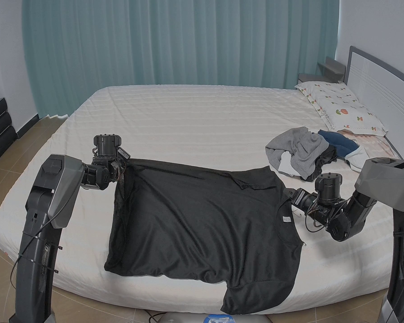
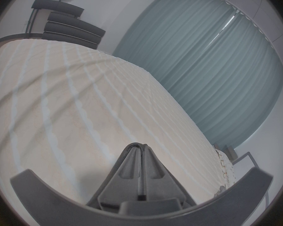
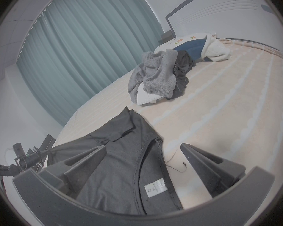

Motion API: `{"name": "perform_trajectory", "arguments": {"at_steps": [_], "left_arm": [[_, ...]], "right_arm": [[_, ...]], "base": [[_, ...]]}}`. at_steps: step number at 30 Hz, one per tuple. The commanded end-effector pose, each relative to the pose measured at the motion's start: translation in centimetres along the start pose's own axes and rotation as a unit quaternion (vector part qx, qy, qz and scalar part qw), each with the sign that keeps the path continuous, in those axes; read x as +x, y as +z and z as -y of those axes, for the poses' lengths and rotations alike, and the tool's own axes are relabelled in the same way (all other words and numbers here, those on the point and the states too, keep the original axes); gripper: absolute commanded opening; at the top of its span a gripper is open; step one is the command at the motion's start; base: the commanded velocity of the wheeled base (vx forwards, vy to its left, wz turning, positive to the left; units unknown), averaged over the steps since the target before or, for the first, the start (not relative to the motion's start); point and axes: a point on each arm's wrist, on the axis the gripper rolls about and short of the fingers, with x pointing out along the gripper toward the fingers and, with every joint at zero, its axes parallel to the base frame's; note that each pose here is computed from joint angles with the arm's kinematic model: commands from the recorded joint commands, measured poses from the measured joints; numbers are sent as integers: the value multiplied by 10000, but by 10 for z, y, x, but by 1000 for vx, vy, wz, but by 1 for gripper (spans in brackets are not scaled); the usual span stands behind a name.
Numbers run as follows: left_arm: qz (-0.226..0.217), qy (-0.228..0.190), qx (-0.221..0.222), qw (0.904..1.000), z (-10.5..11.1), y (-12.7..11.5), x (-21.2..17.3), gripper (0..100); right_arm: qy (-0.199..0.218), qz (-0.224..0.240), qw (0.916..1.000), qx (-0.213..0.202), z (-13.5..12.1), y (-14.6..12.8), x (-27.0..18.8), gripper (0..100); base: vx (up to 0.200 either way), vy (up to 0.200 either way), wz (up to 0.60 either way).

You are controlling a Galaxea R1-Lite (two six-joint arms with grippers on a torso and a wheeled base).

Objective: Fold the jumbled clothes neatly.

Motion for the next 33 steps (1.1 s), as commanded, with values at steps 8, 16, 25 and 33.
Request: {"name": "perform_trajectory", "arguments": {"at_steps": [8,16,25,33], "left_arm": [[-20,104,18,9999,-6,-3,3,0],[-12,130,22,9999,-7,-3,3,0],[-79,221,56,9997,-13,-8,4,0],[12,112,20,9999,-9,-4,5,0]], "right_arm": [[-303,-361,9989,-23,6,-12,78,100],[-262,-549,9981,-41,3,-17,103,0],[-42,-15,10000,49,-15,16,115,0],[179,1103,9934,245,-33,77,119,0]], "base": [[0,0,0],[0,0,0],[0,0,0],[0,0,0]]}}
